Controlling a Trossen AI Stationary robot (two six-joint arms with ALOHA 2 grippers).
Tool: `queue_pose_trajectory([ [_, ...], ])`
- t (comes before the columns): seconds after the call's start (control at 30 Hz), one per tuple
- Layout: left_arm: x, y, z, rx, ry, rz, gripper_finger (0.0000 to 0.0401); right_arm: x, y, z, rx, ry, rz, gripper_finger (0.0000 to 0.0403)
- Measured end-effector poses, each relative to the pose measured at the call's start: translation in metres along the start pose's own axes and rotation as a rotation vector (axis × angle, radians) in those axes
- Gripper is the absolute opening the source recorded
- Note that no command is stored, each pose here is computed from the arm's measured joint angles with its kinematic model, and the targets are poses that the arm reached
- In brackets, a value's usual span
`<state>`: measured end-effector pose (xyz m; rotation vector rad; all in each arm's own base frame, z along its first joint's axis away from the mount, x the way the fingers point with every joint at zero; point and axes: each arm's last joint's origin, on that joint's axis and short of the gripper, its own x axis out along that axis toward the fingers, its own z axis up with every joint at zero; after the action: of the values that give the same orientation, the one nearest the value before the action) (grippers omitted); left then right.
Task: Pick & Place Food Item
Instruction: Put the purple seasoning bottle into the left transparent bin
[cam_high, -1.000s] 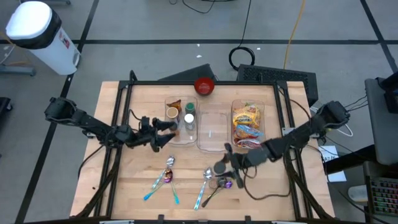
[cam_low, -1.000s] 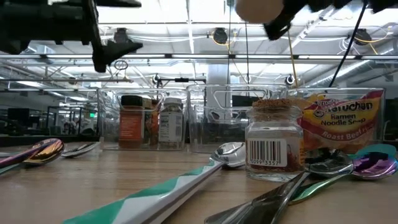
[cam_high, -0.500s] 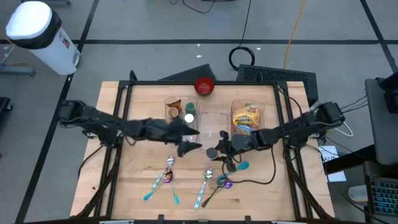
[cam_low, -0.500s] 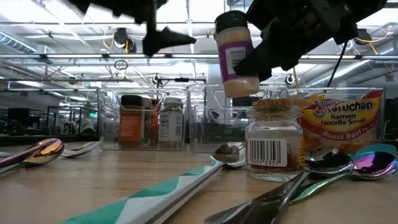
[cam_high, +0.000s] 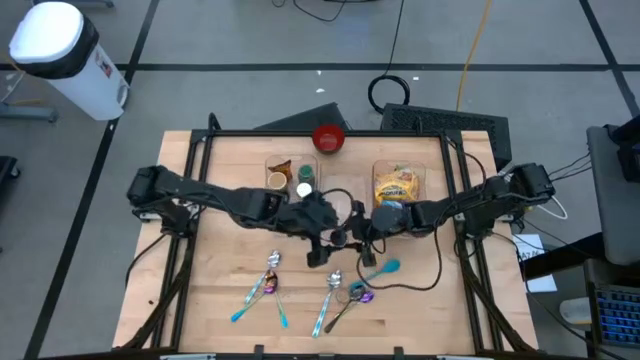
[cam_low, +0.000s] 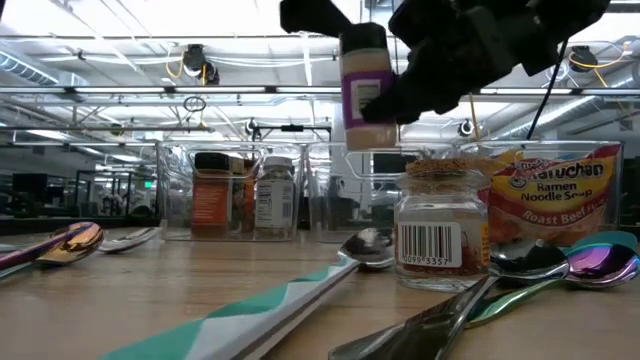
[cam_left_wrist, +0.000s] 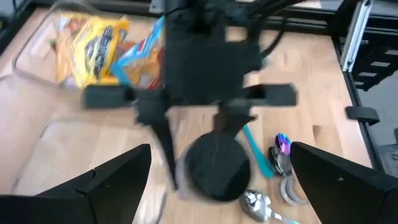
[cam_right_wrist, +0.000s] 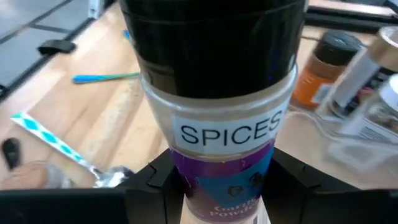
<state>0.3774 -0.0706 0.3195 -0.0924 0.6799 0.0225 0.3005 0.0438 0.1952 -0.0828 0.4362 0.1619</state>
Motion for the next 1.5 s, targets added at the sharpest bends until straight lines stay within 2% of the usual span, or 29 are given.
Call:
queue_pose_trajectory([
  [0.13,0.011,-0.003,-0.008,0.045,0.045,0.057,0.039,0.0,-0.005,-0.001,0.016,0.004,-0.018,0.0149],
  [0.43,0.022,-0.001,-0.012,0.029,0.063,0.115,0.039,0.0,0.005,0.0,0.005,-0.001,0.034,0.0149],
  [0.67,0.022,-0.002,-0.01,0.123,0.049,0.102,0.039,0.0,0.007,0.002,0.002,-0.02,0.037,0.0152],
  [0.83,0.024,-0.001,-0.011,0.144,0.057,0.073,0.0385,0.001,0.007,0.002,0.001,-0.028,0.041,0.0149],
  [0.93,0.027,-0.001,-0.012,0.145,0.069,0.067,0.0356,0.001,0.007,0.002,0.001,-0.028,0.042,0.0153],
  [1.23,0.027,0.001,-0.011,0.097,0.056,0.062,0.0209,0.001,0.007,0.002,0.021,-0.029,0.039,0.0153],
  [1.37,0.018,-0.001,-0.008,0.089,0.041,0.036,0.0206,0.001,0.007,0.003,0.075,-0.036,0.042,0.0182],
  [1.5,-0.016,-0.005,0.0,0.078,-0.013,0.034,0.0206,-0.003,0.007,0.011,0.093,-0.076,0.04,0.0227],
])
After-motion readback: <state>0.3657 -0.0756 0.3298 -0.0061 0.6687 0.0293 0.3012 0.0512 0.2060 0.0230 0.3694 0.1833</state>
